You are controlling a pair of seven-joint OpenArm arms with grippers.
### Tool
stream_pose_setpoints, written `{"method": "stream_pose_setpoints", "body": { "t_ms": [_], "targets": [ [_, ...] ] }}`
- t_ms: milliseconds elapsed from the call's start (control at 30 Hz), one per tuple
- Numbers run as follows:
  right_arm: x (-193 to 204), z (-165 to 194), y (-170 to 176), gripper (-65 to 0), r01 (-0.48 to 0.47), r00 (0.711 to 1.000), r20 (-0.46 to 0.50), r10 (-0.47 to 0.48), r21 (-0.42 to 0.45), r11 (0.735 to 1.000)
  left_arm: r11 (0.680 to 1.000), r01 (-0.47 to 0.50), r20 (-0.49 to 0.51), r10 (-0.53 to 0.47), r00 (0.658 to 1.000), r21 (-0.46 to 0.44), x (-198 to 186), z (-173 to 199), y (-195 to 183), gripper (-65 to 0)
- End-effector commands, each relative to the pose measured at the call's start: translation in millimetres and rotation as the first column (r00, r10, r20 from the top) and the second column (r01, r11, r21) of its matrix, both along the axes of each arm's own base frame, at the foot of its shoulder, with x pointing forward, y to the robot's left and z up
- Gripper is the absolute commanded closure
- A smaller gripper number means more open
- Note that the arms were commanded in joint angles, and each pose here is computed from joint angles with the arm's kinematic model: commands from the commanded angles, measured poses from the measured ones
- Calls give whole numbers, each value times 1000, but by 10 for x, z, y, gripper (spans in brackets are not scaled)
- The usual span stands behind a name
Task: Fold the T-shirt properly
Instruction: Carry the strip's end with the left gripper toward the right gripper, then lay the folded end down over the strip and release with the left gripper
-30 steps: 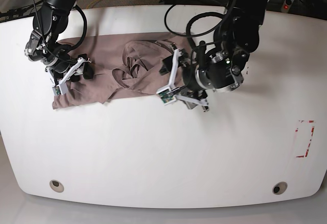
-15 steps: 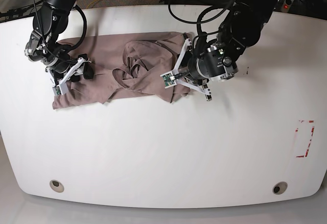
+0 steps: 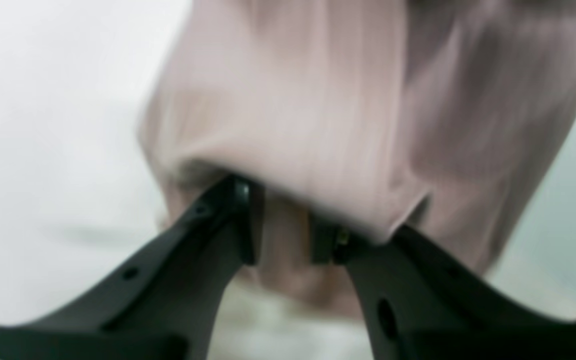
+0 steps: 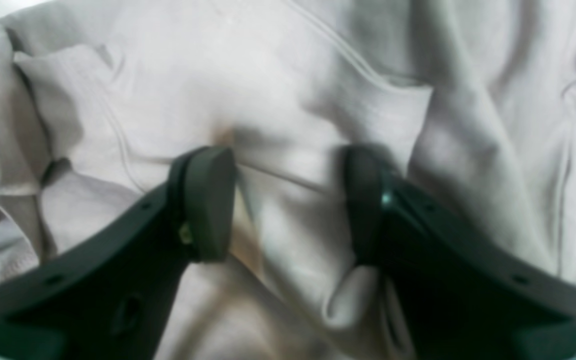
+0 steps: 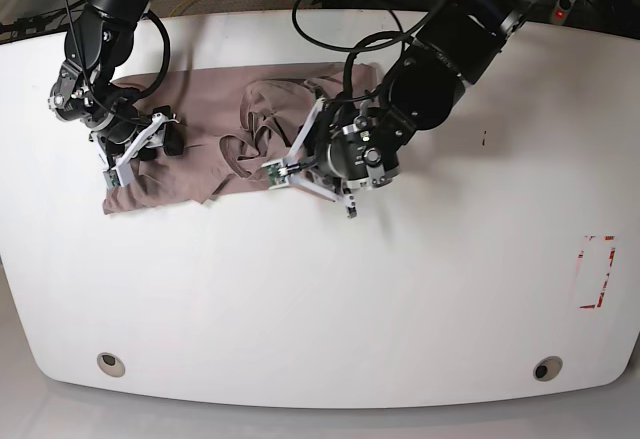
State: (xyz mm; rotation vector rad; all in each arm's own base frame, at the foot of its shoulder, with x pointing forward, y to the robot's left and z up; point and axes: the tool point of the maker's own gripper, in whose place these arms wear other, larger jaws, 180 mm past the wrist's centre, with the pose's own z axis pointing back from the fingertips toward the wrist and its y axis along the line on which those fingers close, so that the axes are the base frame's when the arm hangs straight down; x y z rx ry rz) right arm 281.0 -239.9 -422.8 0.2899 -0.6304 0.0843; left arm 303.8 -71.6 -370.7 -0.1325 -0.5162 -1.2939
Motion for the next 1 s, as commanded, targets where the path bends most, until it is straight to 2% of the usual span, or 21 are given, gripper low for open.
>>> {"method": "stream_pose_setpoints", "body": {
  "t_ms": [0,167,300,500,700,967],
  "targets": [
    [-107,-85,-28,-342,-15,998,-64,13,-29,999,996,20,33,-17,999,-83,150,169,-315,-124],
    [-111,-112,52,-342,-15,998,-66,14,-13,1000,982,53,107,-34,994,-181,317,398,-689,-124],
    [-112,-117,63,-342,-15,998,-67,14,-11,1000,975,73,167,-38,985,-209,381,544,-749,-124],
    [-111,-115,65,-342,-15,998,-66,14,-10,1000,946,115,305,-18,952,-303,367,1145,-808,-125],
    [-103,-110,66,-342,-15,998,-64,14,-9,1000,971,58,334,23,942,-230,256,1186,-405,-125],
    [-102,-108,68,-342,-15,998,-63,14,-7,1000,993,11,254,19,967,-116,-16,677,50,-126]
  ]
}}
